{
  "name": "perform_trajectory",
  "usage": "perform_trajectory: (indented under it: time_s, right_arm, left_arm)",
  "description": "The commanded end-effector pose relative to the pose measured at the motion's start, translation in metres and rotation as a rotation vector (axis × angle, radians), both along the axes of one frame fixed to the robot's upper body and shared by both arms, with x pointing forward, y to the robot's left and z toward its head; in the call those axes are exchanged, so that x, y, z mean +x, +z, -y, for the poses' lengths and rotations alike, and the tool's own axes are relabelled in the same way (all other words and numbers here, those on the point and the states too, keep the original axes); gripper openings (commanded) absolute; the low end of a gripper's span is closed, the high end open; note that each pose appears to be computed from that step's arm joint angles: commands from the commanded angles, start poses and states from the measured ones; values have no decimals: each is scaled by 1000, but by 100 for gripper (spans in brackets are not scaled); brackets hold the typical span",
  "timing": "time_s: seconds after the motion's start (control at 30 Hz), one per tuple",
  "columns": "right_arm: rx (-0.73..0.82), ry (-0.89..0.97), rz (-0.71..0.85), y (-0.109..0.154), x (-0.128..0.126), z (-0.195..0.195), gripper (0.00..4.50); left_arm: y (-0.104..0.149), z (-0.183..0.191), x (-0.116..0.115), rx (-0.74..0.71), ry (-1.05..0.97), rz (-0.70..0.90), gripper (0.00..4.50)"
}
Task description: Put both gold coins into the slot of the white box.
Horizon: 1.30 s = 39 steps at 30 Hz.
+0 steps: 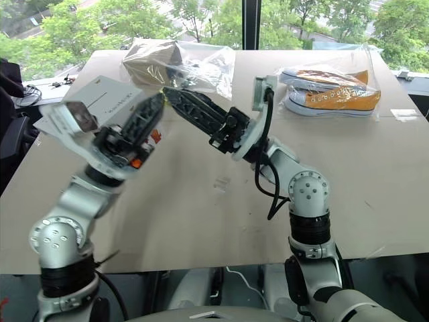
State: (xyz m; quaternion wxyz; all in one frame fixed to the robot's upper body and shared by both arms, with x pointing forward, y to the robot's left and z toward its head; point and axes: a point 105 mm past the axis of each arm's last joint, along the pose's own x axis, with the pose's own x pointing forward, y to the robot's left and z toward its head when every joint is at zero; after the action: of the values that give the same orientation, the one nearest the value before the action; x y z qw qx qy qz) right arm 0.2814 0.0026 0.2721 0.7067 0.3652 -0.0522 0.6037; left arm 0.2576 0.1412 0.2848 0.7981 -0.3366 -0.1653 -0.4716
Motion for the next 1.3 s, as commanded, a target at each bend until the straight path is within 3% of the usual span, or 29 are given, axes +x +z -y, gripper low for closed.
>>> perform_trajectory:
  time_s: [0.03, 0.13, 0.3, 0.43, 0.57, 1.3]
  right_arm:
    - [-131, -50, 165, -1, -4, 13, 417]
    - [-265, -88, 324, 0, -3, 16, 417]
    - [-369, -185, 538, 16, 2, 20, 417]
    - [-450, -217, 691, 17, 1, 22, 417]
    - [-431, -216, 717, 17, -1, 21, 417]
    - [-456, -200, 722, 4, -7, 15, 417]
  left_arm:
    - [33, -21, -5, 220, 119, 150, 0]
    - [38, -49, 11, 521, 295, 156, 0]
    - [53, -85, 14, 753, 397, 178, 0]
    - [48, -118, 20, 919, 458, 140, 0]
    - [33, -146, 27, 1051, 481, 92, 0]
    - [-20, -215, 56, 1114, 534, -113, 0]
